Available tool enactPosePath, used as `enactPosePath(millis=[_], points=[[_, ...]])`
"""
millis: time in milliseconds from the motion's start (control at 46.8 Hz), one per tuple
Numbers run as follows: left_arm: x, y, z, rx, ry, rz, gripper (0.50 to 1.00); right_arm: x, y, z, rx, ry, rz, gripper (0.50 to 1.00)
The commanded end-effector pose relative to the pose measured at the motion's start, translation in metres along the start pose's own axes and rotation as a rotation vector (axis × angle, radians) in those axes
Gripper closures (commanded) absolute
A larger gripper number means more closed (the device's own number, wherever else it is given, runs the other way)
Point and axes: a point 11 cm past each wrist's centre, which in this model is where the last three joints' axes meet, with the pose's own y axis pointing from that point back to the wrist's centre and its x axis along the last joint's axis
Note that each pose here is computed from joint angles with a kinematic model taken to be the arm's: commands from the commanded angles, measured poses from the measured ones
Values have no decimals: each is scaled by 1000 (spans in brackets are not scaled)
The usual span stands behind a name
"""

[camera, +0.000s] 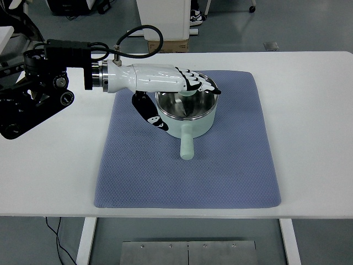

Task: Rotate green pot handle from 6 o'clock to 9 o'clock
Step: 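Lower the left hand beside the pot handle nearest the robot, then push the green handle with the left hand, swinging it toward the left arm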

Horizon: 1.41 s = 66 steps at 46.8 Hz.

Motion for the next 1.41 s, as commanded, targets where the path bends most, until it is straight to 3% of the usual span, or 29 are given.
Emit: enactPosePath(millis=[0, 363, 897, 1388], points=[[5, -5, 5, -11, -18, -27, 500, 0, 0, 0, 0, 0, 1, 500], [21, -34, 39, -91, -38, -185, 500, 0, 0, 0, 0, 0, 1, 500], [-23, -44, 34, -52, -127, -377, 500, 0, 0, 0, 0, 0, 1, 500], [-60, -52, 27, -46, -205, -462, 500, 0, 0, 0, 0, 0, 1, 500]])
